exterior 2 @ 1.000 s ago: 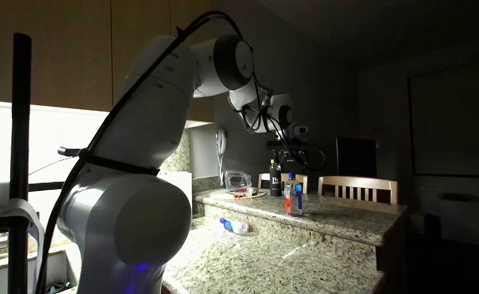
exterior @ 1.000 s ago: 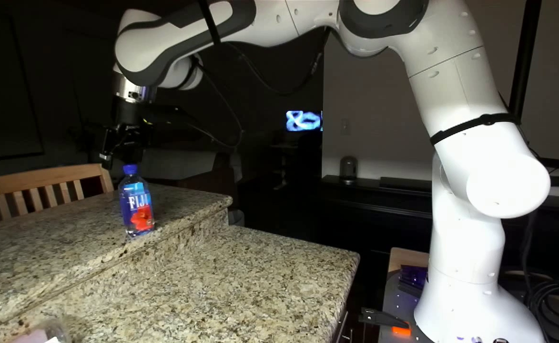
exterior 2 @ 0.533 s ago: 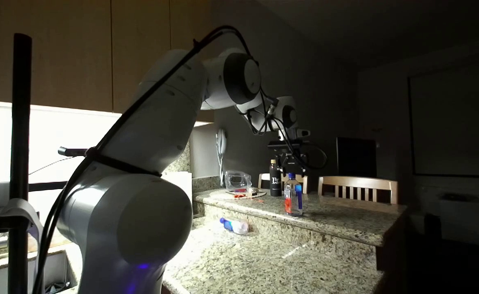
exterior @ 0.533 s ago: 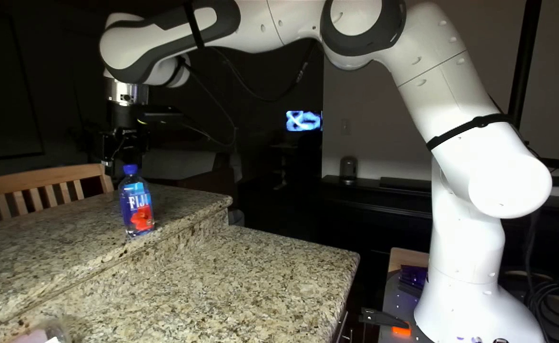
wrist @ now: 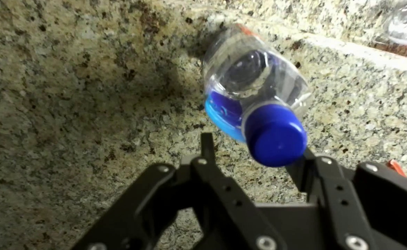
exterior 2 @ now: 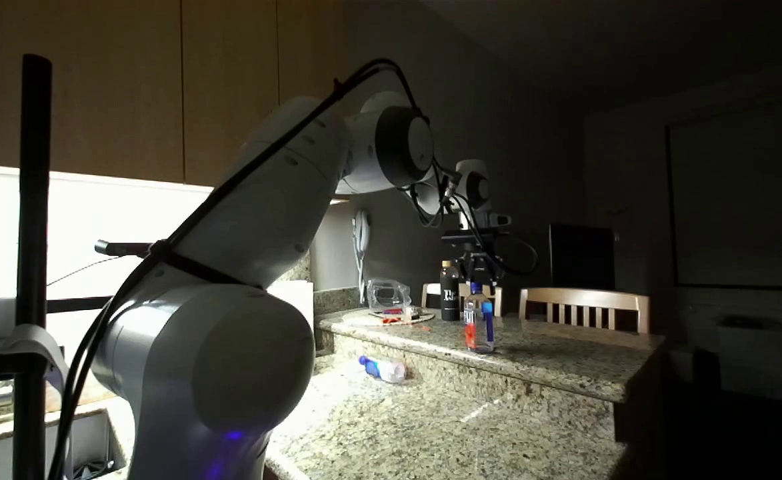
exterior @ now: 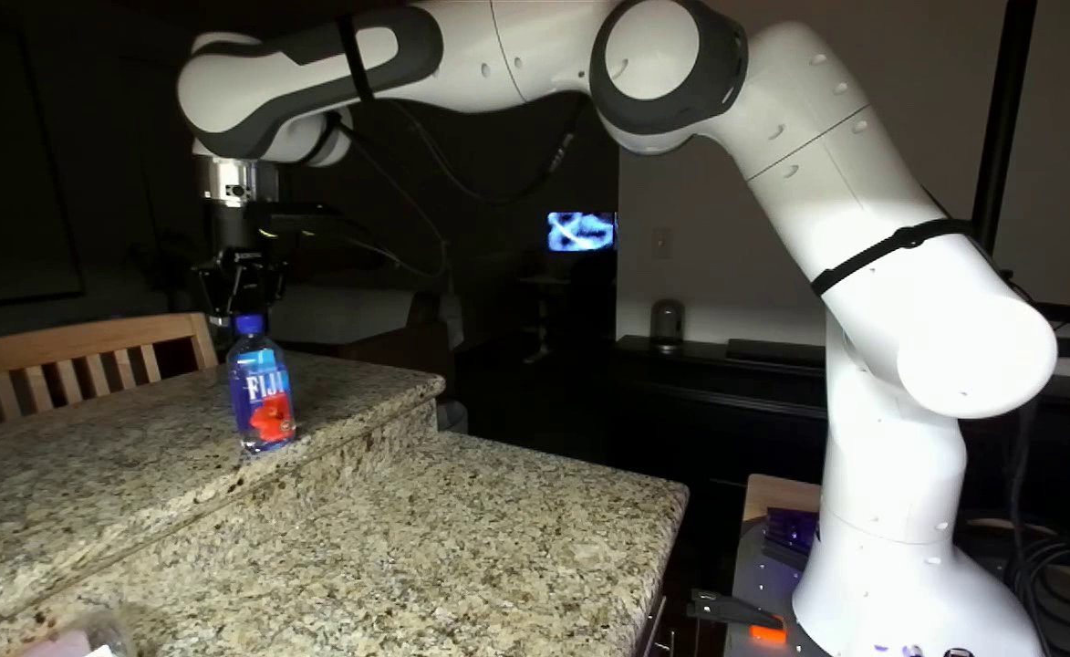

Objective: Put the water bottle on the counter below

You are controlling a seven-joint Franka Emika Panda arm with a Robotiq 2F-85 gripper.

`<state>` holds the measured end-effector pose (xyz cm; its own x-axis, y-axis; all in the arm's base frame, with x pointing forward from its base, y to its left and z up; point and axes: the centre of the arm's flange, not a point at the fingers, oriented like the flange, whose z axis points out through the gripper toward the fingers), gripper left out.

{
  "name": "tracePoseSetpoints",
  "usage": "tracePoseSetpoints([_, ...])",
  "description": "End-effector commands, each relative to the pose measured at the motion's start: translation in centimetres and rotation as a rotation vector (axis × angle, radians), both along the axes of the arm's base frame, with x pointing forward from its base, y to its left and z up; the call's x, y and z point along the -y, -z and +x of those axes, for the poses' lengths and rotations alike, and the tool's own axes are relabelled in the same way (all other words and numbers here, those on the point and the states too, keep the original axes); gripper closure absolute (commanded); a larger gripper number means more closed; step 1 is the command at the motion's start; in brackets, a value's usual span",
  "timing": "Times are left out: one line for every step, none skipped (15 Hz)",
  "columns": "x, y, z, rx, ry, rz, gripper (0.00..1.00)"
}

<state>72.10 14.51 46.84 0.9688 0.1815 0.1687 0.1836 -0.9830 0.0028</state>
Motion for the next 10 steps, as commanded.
tracePoseSetpoints([-0.46,-0.66,0.91,-0.014,0.010,-0.007,0.75])
tracePoseSetpoints([-0.51,-0.76,0.97,-0.014,0.008,-0.006,0.82])
tracePoseSetpoints([-0.61,-0.88,0.96,-0.016,0.008,-0.005,0.88])
tracePoseSetpoints([-0.69,-1.00,0.91,-0.016,0.008,-0.007,0.92])
tracePoseSetpoints([-0.78,-1.13,0.84,-0.020,0.008,-0.008,0.93])
tracePoseSetpoints([-0.81,-1.20,0.79,-0.022,0.008,-0.010,0.94])
tracePoseSetpoints([-0.84,-1.27,0.73,-0.023,0.008,-0.012,0.96])
tracePoseSetpoints([-0.74,-1.34,0.68,-0.020,0.009,-0.015,0.96])
tracePoseSetpoints([-0.66,-1.40,0.68,-0.017,0.013,-0.016,0.88])
tracePoseSetpoints([-0.56,-1.43,0.70,-0.013,0.014,-0.016,0.69])
